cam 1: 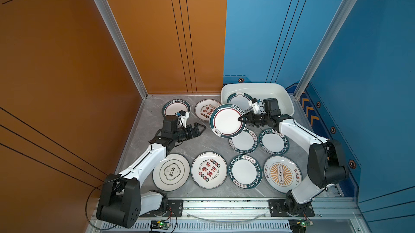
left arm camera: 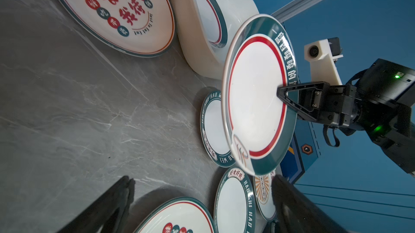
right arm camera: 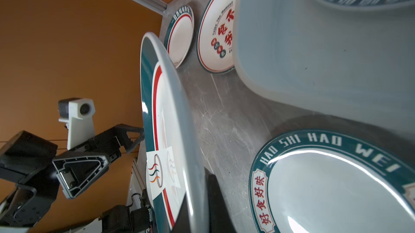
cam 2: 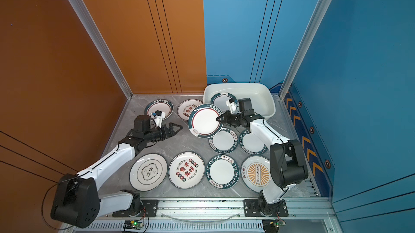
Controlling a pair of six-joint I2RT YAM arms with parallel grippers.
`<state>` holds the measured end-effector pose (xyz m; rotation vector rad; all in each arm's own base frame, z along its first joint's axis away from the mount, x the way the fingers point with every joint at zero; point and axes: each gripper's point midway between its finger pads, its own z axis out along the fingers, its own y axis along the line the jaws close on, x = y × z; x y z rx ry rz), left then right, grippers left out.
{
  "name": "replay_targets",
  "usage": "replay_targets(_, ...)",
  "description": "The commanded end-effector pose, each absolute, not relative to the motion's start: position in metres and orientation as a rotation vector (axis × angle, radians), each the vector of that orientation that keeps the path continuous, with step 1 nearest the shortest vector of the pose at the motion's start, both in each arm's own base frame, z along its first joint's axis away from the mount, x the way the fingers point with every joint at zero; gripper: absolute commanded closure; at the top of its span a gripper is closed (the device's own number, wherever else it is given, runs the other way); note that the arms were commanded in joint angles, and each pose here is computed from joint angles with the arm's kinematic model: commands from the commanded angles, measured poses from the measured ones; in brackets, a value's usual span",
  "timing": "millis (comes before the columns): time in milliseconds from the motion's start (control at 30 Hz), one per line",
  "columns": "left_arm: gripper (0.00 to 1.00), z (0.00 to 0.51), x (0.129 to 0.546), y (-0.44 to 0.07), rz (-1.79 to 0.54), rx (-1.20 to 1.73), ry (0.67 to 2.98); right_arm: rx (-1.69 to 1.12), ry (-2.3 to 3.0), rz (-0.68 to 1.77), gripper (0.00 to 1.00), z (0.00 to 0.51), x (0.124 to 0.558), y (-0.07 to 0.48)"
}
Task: Place the plates into the plastic bin on the countertop
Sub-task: 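Carry the plate into the white bin with right gripper while left gripper withdraws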
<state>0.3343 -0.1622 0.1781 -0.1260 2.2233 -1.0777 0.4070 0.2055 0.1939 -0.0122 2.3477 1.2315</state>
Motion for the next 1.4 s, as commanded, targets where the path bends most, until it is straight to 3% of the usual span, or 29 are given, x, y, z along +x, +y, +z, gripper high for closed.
replay_targets(0, 0.02, 0.17, 0.339, -0.141, -1.012, -0.241, 2.172, 0.081, 2.3, 1.195, 1.0, 0.214, 0.434, 0.185)
replay_targets(167, 0.02, 0.156, 0.34, -0.121, -0.948, -0.328, 2.192, 0.205, 2.278, 1.066, 1.0, 0.223, 0.472, 0.154)
replay_targets(600, 0.02, 0.134, 0.33, -0.091, -0.808, -0.414, 2.262, 0.458, 2.34, 0.87, 1.0, 0.178, 0.573, 0.1)
replay_targets(933, 0.02, 0.13, 0.332, -0.085, -0.812, -0.442, 2.255, 0.542, 2.401, 0.822, 1.0, 0.139, 0.605, 0.09)
replay_targets(1367, 0.02, 0.13, 0.331, -0.081, -0.813, -0.454, 2.246, 0.576, 2.469, 0.771, 1.0, 0.103, 0.611, 0.091)
